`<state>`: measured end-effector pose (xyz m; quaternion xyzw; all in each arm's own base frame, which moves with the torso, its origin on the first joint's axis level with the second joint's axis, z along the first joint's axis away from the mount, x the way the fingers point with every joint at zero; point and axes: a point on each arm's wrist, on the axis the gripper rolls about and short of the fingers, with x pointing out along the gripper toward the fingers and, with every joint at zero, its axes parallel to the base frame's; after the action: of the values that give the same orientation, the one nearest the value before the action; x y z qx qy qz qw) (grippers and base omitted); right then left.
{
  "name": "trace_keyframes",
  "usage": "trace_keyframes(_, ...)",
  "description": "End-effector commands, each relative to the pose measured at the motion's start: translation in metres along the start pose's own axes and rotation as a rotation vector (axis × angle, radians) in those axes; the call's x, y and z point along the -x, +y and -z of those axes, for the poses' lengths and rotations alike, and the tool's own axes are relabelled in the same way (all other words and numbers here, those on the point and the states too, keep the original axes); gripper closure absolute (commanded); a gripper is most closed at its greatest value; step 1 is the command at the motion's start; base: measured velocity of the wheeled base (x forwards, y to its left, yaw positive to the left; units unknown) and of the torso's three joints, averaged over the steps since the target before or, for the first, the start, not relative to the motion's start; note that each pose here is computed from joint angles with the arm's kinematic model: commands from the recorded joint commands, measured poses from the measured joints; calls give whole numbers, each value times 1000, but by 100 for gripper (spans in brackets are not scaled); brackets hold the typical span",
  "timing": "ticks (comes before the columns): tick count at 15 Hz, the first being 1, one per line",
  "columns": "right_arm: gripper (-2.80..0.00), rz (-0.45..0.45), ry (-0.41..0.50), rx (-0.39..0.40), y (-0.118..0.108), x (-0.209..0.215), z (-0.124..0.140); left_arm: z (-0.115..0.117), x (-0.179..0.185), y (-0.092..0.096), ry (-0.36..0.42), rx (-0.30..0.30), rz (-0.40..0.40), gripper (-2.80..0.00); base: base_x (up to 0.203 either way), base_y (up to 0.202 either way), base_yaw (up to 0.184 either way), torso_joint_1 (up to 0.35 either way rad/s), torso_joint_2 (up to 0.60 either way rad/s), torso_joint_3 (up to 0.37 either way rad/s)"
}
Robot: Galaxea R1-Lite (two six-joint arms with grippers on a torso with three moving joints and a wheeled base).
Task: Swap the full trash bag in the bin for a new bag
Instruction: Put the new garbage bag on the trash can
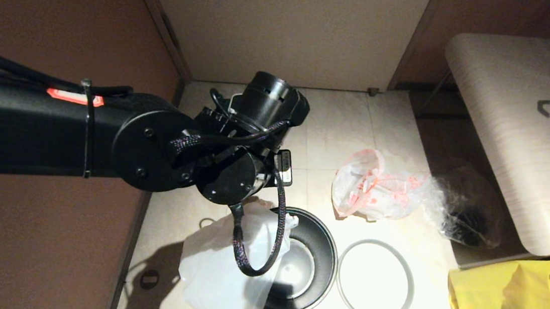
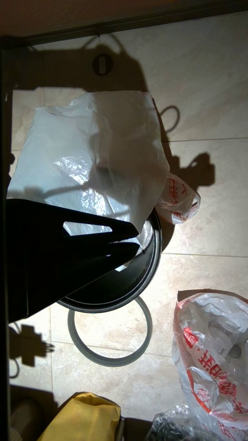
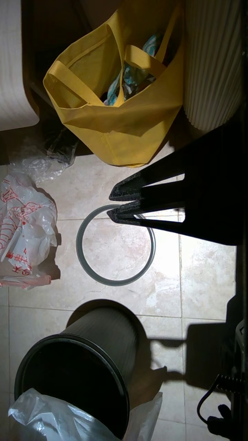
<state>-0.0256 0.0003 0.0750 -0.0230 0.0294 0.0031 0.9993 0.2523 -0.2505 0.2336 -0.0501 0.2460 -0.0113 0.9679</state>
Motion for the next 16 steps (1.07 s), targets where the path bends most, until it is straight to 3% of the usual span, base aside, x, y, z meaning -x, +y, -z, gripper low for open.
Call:
trace_keyframes(1,0,-1,1,14,0,0,0,0,0,0,-2,4,-3,0,0,0,0,0,0,0)
trace_keyframes(6,0,-3,-45,48,0,2,-9,7,-4,1,17,-10,-15,0,0,0,0,0,0,0)
trace_keyframes(16,0,-7,-10,37,0,-1,0,16,-22,2,43,-20,-46,0,0,0,0,0,0,0)
